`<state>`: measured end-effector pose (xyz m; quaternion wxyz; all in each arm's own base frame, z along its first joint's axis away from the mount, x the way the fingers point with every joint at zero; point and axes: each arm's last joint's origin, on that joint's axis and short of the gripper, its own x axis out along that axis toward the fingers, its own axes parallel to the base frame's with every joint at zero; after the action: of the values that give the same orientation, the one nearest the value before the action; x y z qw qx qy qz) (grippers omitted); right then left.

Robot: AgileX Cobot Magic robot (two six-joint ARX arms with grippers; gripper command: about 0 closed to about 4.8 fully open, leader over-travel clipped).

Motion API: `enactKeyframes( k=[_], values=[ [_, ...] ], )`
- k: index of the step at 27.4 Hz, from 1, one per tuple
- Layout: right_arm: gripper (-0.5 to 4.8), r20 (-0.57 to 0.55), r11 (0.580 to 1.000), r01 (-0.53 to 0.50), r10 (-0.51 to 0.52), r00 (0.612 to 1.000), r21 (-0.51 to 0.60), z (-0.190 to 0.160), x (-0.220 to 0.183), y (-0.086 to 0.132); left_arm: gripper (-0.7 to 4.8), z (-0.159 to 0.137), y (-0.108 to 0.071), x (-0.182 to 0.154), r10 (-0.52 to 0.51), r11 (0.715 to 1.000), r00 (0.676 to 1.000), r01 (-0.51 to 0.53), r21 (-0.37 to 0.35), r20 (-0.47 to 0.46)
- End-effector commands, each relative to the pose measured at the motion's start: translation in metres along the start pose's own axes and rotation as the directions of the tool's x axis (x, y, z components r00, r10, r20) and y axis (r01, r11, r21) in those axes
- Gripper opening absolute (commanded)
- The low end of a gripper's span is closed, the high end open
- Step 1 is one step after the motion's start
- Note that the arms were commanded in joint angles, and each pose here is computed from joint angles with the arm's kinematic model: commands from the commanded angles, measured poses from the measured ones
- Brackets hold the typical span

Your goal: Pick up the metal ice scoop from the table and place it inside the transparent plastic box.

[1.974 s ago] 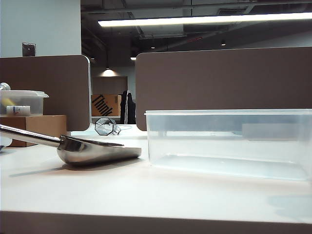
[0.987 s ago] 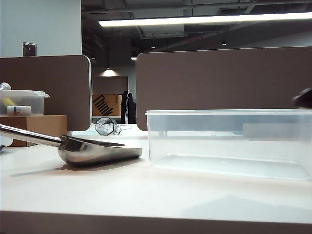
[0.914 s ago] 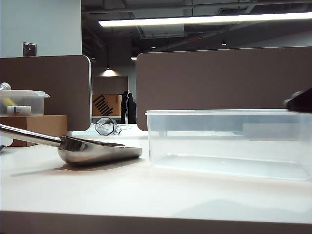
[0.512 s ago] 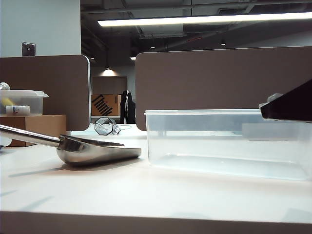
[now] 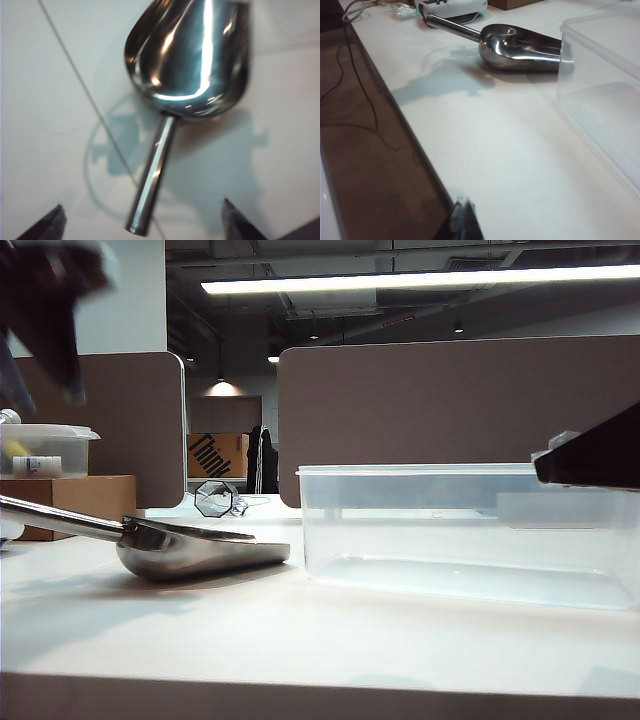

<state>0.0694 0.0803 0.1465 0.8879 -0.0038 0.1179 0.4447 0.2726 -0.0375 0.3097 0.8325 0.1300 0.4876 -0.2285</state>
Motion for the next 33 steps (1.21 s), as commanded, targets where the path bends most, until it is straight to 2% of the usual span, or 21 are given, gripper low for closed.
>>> enactKeyframes(
  k=[1,5,9,16,19,22,25,27,30,31,32,33],
  values=[
    [-0.01,0.019,1.000,0.001,-0.001,1.000,-0.004,0.002,0.000,0.000,4.07,0.012,0.008,0.032,-0.018,1.000,0.982,0.020,0.013,-0.190],
    [-0.01,0.020,1.000,0.003,-0.003,1.000,-0.004,0.002,0.000,0.000,4.07,0.018,0.018,0.073,-0.062,0.998,0.940,0.059,-0.018,-0.337],
    [-0.01,0.019,1.000,-0.001,0.001,1.000,-0.004,0.002,0.000,0.000,4.04,0.019,0.015,0.092,-0.079,0.996,0.921,0.089,0.008,-0.381],
    [-0.01,0.019,1.000,-0.001,0.001,1.000,-0.004,0.002,0.000,0.000,4.03,0.015,0.009,0.126,-0.149,0.987,0.876,0.159,-0.016,-0.459],
    [-0.01,0.019,1.000,-0.001,0.001,1.000,-0.004,0.002,0.000,0.000,3.91,0.015,0.008,0.128,-0.147,0.987,0.875,0.160,-0.013,-0.461],
    [-0.01,0.019,1.000,-0.001,0.001,1.000,-0.004,0.002,0.000,0.000,2.85,0.015,0.008,0.128,-0.147,0.987,0.874,0.159,-0.013,-0.462],
    [-0.01,0.019,1.000,0.000,0.000,1.000,-0.004,0.002,0.000,0.000,2.60,0.015,0.008,0.128,-0.147,0.987,0.875,0.159,-0.012,-0.462],
    [-0.01,0.019,1.000,-0.001,0.001,1.000,-0.004,0.002,0.000,0.000,2.12,0.015,0.008,0.128,-0.147,0.987,0.875,0.159,-0.012,-0.461],
    [-0.01,0.019,1.000,-0.001,0.001,1.000,-0.004,0.002,0.000,0.000,2.00,0.016,0.009,0.128,-0.145,0.987,0.878,0.158,-0.010,-0.456],
    [-0.01,0.018,1.000,-0.001,0.001,1.000,-0.004,0.002,0.000,0.000,1.75,0.016,0.009,0.128,-0.145,0.987,0.878,0.158,-0.010,-0.457],
    [-0.01,0.018,1.000,-0.001,0.001,1.000,-0.004,0.002,0.000,0.000,1.03,0.016,0.009,0.128,-0.144,0.987,0.878,0.157,-0.010,-0.456],
    [-0.01,0.018,1.000,-0.001,0.001,1.000,-0.004,0.002,0.000,0.000,0.81,0.016,0.009,0.129,-0.144,0.987,0.879,0.157,-0.010,-0.455]
  ],
)
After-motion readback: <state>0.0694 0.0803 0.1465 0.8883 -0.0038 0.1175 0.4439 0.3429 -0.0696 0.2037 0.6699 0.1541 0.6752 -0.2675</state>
